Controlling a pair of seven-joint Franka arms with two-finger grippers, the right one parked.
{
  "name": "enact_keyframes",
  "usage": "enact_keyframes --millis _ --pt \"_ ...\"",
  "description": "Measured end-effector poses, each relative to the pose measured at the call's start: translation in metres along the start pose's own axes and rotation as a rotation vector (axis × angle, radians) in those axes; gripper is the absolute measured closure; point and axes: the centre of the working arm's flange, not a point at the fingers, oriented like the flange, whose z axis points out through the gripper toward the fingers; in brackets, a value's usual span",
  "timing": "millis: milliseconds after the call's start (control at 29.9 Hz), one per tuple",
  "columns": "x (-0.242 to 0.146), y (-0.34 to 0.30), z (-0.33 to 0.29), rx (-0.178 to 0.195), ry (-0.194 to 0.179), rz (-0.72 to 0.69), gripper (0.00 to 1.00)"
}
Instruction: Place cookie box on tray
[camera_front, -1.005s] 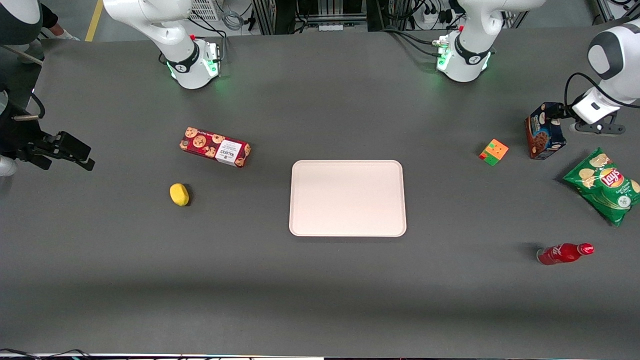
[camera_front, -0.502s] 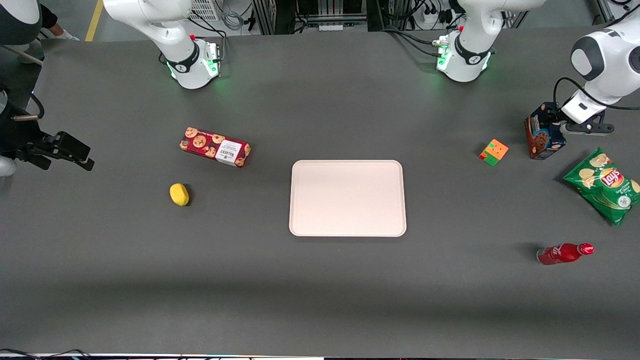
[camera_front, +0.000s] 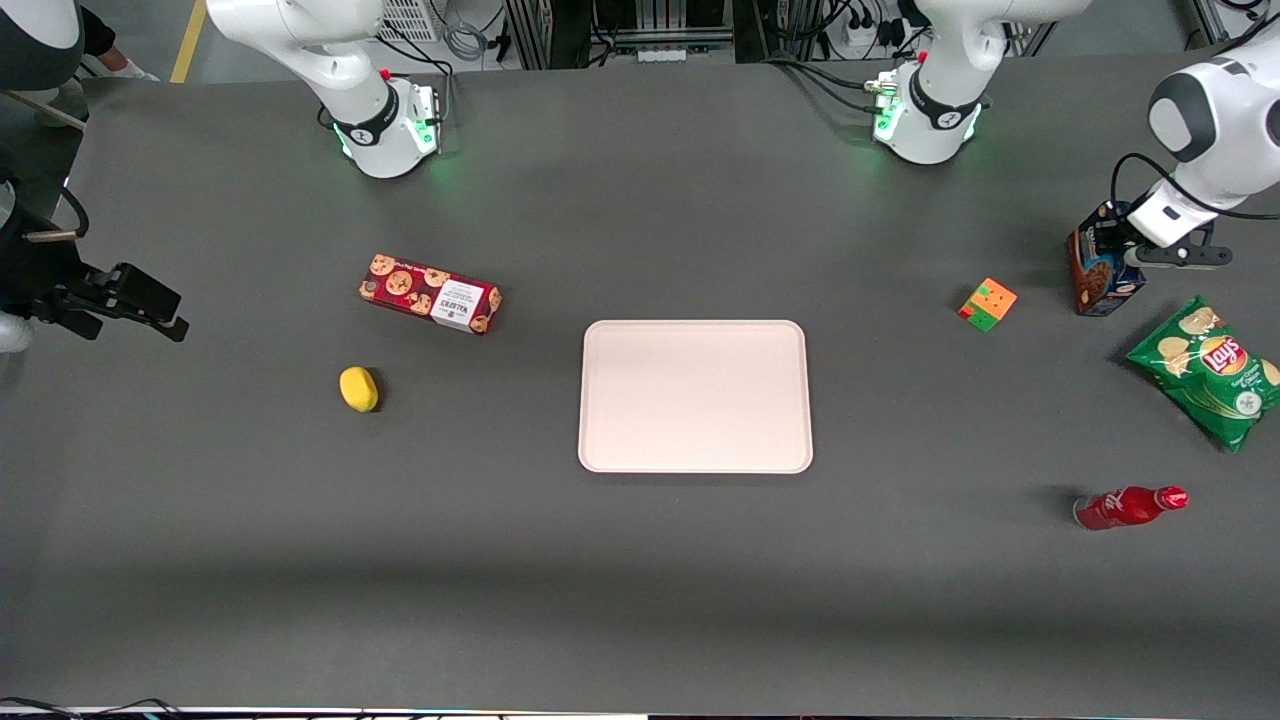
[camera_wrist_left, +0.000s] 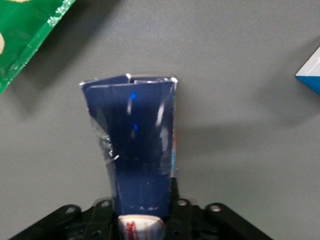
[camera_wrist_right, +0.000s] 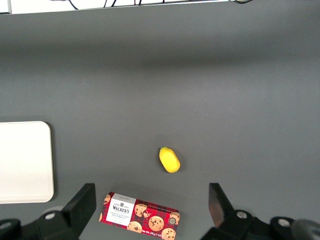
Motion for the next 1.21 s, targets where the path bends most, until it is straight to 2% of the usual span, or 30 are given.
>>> enact_keyframes --millis 167,335,402,670,804,904,1005,1206 --pt "0.015 -0.004 -0.039 -0.011 -0.049 0.026 0.8" --pt "0.038 -0.001 -0.127 -0.006 -0.105 0.057 0.8" --pt "0.046 0.004 -0.17 -0.004 -0.115 0.062 0.8" --pt "0.065 0.064 -0.349 0.025 -0.11 0.038 0.8" --pt "0.076 0.122 -0.403 0.028 -0.097 -0.026 0.8" --pt "0.089 0.177 -0.424 0.015 -0.095 -0.068 0.8" --pt "0.105 0.232 -0.429 -0.012 -0.103 -0.091 0.8" --pt "0.14 0.326 -0.398 -0.069 -0.159 -0.116 0.8"
